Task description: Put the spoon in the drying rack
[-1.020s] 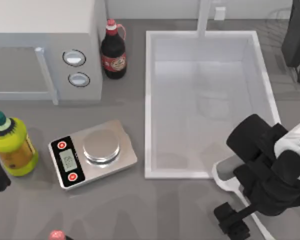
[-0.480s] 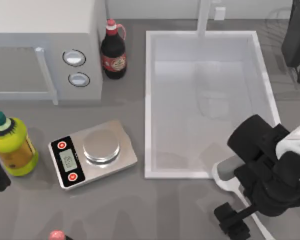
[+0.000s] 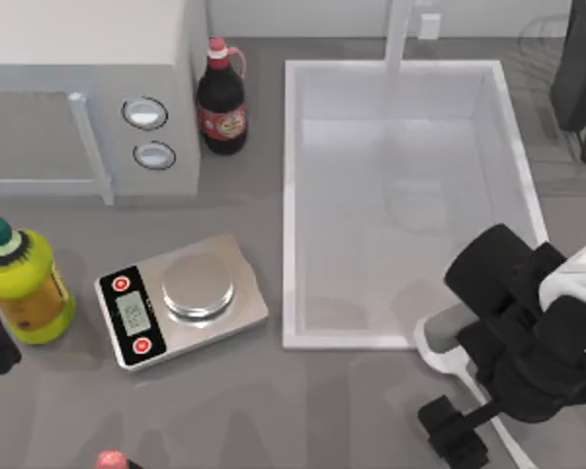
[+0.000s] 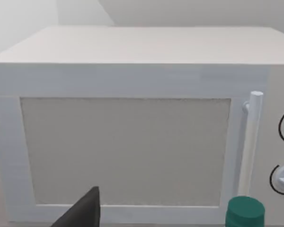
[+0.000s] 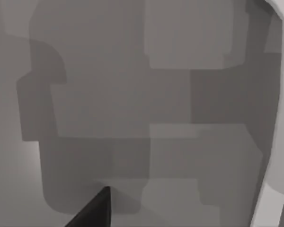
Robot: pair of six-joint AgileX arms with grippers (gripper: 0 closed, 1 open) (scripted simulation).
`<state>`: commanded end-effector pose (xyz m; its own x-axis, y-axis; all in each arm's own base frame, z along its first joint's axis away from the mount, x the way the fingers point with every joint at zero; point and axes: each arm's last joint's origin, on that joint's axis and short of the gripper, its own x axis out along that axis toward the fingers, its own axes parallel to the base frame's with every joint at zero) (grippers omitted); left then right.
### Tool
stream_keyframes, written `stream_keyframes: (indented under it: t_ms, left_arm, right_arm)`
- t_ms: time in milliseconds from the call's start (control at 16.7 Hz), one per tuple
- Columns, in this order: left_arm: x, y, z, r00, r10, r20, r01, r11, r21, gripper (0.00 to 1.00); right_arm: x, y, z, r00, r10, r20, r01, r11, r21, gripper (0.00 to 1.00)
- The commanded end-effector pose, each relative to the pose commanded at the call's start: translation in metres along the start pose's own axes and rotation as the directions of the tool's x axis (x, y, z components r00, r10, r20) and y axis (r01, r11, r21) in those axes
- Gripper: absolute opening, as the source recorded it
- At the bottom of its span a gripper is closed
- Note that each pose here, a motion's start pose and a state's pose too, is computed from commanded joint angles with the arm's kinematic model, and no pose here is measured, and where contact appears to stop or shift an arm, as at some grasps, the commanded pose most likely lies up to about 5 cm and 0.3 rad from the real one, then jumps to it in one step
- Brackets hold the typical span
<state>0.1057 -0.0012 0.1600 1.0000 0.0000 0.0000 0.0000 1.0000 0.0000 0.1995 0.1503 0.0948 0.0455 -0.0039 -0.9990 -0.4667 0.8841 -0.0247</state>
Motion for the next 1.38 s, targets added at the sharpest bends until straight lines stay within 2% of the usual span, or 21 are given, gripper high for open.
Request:
stream_keyframes:
  t_ms: [120, 180, 600, 660, 960, 1140, 1380]
  left_arm:
    - [0.0, 0.0, 0.0, 1.0, 0.0, 0.0, 0.0, 1.0, 0.0, 1.0]
    - [0.0, 0.0, 0.0, 1.0, 0.0, 0.0, 0.0, 1.0, 0.0, 1.0]
    - [0.0, 0.0, 0.0, 1.0, 0.0, 0.0, 0.0, 1.0, 0.0, 1.0]
    - [0.0, 0.0, 0.0, 1.0, 0.0, 0.0, 0.0, 1.0, 0.0, 1.0]
    - [0.0, 0.0, 0.0, 1.0, 0.0, 0.0, 0.0, 1.0, 0.0, 1.0]
    - [0.0, 0.0, 0.0, 1.0, 0.0, 0.0, 0.0, 1.0, 0.0, 1.0]
    - [0.0, 0.0, 0.0, 1.0, 0.0, 0.0, 0.0, 1.0, 0.0, 1.0]
  right_arm:
    - [0.0, 0.0, 0.0, 1.0, 0.0, 0.0, 0.0, 1.0, 0.0, 0.02]
    - [0.0, 0.0, 0.0, 1.0, 0.0, 0.0, 0.0, 1.0, 0.0, 0.0]
    - [0.0, 0.0, 0.0, 1.0, 0.0, 0.0, 0.0, 1.0, 0.0, 0.0]
    - [-0.02, 0.001, 0.002, 0.999, 0.025, 0.032, -0.025, 1.0, -0.005, 0.0]
    - [-0.045, 0.005, 0.017, 0.999, 0.025, 0.039, -0.025, 1.0, -0.012, 0.0]
    - [-0.086, 0.006, 0.028, 0.999, 0.022, 0.027, -0.021, 1.0, -0.012, 0.0]
    - [-0.152, 0.003, 0.026, 1.0, 0.016, -0.01, -0.016, 1.0, -0.011, 0.0]
